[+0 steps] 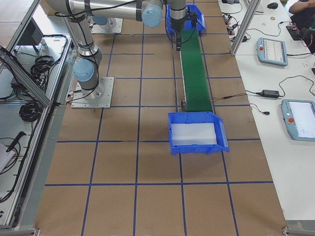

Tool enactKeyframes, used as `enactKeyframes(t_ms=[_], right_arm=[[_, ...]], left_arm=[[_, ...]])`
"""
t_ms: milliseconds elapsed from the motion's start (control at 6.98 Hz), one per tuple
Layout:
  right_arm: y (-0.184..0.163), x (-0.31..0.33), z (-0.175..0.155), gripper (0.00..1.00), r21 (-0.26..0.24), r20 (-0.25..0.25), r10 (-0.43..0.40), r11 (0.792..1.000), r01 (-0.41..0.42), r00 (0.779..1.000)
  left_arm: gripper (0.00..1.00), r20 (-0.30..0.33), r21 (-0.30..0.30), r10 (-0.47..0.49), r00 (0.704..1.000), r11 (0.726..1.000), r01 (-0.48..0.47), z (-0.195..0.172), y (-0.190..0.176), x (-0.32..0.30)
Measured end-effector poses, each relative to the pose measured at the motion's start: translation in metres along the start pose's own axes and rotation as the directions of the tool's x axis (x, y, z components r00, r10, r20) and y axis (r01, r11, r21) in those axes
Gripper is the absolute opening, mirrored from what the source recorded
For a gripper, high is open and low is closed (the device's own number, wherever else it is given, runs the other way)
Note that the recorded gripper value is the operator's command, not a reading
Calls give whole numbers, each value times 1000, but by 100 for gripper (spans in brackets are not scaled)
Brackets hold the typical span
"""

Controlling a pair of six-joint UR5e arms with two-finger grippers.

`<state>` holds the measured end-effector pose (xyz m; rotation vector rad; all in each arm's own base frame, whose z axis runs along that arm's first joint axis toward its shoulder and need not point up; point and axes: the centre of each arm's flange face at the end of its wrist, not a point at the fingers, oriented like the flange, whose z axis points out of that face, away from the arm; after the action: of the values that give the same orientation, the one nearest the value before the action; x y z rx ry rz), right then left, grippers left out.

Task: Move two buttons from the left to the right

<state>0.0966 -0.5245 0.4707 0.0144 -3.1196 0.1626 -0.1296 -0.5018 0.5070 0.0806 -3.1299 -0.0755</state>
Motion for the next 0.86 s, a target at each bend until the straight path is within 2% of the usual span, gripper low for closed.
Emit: enactKeyframes(t_ms=[430, 573, 860], right_arm=[[0, 0, 1, 100, -3, 3, -2, 1000, 2, 1000], [0, 0, 1, 100, -2, 4, -2, 1000, 2, 1000], [0, 0, 1, 100, -3, 4, -3, 1000, 3, 1000]], left_arm=[[100, 4, 79, 44, 999, 996, -44, 18, -34, -16], [100, 2, 82, 27, 1000, 996, -27, 35, -55, -35], [100, 0, 43, 24, 1000, 999, -24, 89, -101, -69]])
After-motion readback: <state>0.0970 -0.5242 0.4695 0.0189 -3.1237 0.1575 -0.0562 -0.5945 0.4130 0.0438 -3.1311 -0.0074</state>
